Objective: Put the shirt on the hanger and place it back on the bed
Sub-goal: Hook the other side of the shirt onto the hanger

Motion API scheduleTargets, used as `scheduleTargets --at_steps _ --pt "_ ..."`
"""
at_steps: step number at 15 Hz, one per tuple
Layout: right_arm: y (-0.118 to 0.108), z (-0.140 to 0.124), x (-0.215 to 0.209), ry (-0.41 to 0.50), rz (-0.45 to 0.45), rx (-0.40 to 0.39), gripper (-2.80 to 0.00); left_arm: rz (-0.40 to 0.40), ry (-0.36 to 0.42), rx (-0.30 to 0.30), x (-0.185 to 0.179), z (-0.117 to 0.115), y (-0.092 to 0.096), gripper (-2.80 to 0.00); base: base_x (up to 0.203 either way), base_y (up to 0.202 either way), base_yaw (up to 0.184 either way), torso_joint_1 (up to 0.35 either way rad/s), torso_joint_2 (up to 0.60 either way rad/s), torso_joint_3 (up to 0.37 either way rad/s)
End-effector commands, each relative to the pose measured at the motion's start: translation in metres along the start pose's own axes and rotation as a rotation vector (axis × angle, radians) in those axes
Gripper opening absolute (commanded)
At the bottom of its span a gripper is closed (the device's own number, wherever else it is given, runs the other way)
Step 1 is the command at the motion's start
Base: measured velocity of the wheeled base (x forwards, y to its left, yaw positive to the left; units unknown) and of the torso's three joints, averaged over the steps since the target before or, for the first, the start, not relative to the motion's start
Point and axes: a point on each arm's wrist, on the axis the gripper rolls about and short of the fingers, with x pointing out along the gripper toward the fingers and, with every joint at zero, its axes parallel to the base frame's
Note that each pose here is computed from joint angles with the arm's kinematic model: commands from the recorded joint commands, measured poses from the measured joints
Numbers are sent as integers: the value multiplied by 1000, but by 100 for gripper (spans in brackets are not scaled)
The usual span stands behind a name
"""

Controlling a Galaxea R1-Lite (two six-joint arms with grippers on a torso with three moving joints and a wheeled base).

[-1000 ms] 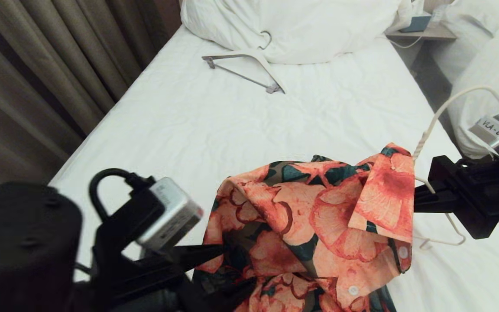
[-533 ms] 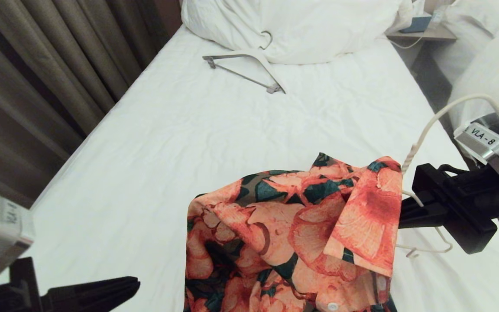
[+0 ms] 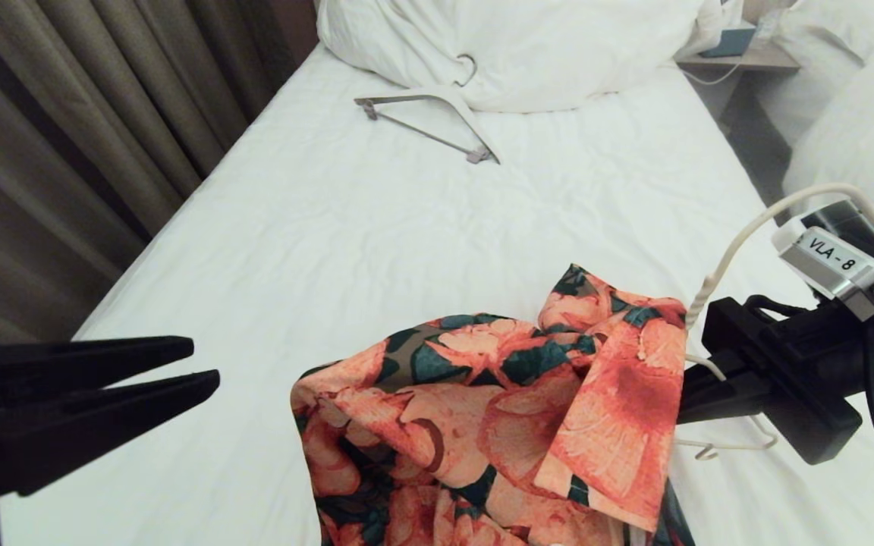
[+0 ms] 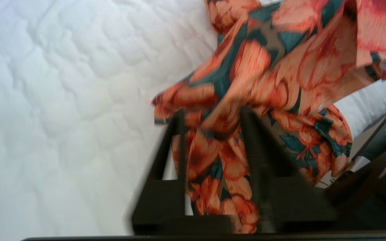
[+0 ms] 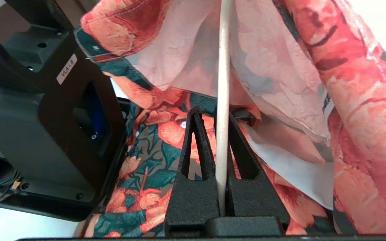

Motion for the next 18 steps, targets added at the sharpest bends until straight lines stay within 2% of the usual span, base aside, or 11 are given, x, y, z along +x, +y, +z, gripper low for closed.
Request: scheduleTargets --at_steps 1,5,8,11,13,16,18 --pt "-1 -1 2 -7 10 -7 -280 -23 28 22 18 4 -9 0 0 0 0 0 0 0" --pt "-4 -3 5 -8 14 -14 -280 -85 31 80 49 10 -29 0 0 0 0 0 0 0" --pt "-4 0 7 -10 22 -19 -280 -123 8 108 64 23 -42 0 0 0 0 0 0 0" --pt "-4 2 8 -14 24 -33 -280 -175 41 150 83 25 -59 0 0 0 0 0 0 0" --pt "-3 2 8 -15 29 -32 -280 -210 64 136 98 24 -68 0 0 0 0 0 0 0" --pt "0 2 9 -15 32 -32 -280 -215 40 126 118 25 -78 0 0 0 0 0 0 0" --pt "0 2 9 -15 35 -32 -280 -216 52 131 130 24 -84 0 0 0 0 0 0 0"
